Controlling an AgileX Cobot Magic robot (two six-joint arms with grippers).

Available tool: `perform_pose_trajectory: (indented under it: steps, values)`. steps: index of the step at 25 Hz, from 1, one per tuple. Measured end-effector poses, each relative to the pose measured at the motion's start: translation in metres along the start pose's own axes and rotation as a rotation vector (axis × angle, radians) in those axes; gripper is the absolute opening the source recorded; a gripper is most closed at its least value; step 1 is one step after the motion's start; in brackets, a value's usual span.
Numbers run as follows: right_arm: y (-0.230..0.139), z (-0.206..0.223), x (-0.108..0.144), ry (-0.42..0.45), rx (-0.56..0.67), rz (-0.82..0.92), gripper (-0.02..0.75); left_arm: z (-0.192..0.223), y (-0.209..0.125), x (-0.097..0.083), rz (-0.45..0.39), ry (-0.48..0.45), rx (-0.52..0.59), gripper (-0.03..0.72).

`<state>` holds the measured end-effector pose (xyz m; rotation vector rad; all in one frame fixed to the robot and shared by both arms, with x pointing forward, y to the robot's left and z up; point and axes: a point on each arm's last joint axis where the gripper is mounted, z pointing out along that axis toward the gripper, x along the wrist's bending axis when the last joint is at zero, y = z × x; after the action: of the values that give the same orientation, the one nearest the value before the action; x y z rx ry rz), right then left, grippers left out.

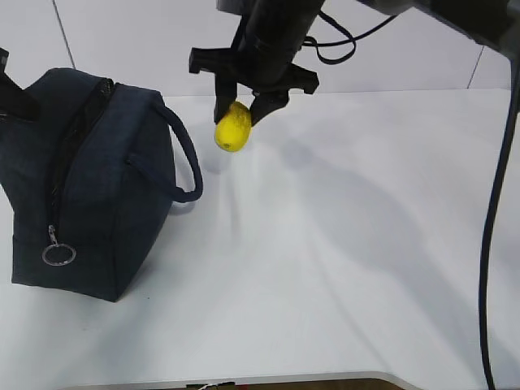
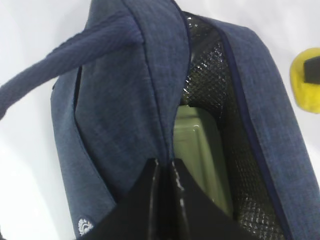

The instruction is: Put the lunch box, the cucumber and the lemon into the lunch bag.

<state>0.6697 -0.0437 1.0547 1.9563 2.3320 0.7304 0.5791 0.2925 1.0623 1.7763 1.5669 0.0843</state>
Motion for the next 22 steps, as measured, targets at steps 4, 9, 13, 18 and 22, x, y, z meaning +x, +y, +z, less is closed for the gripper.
perform_pose_trajectory:
  steps: [4,9,13,18,22]
  values:
    - [0.007,-0.021,0.016,0.123,-0.044,0.012,0.37,0.0,0.0,0.0,0.0,0.0,0.0,-0.013]
    - [0.007,-0.039,0.035,0.32,-0.041,0.017,0.37,0.0,0.0,-0.001,-0.006,-0.006,-0.004,-0.013]
    - [0.006,-0.042,0.055,0.468,-0.058,-0.003,0.37,0.0,0.001,-0.001,-0.008,-0.008,-0.006,-0.013]
    - [0.0,-0.032,0.08,0.547,-0.089,-0.066,0.37,0.0,0.001,-0.001,-0.008,-0.008,-0.006,-0.013]
    - [0.0,-0.026,0.089,0.583,-0.118,-0.067,0.37,0.0,0.001,-0.001,-0.016,-0.016,-0.012,-0.013]
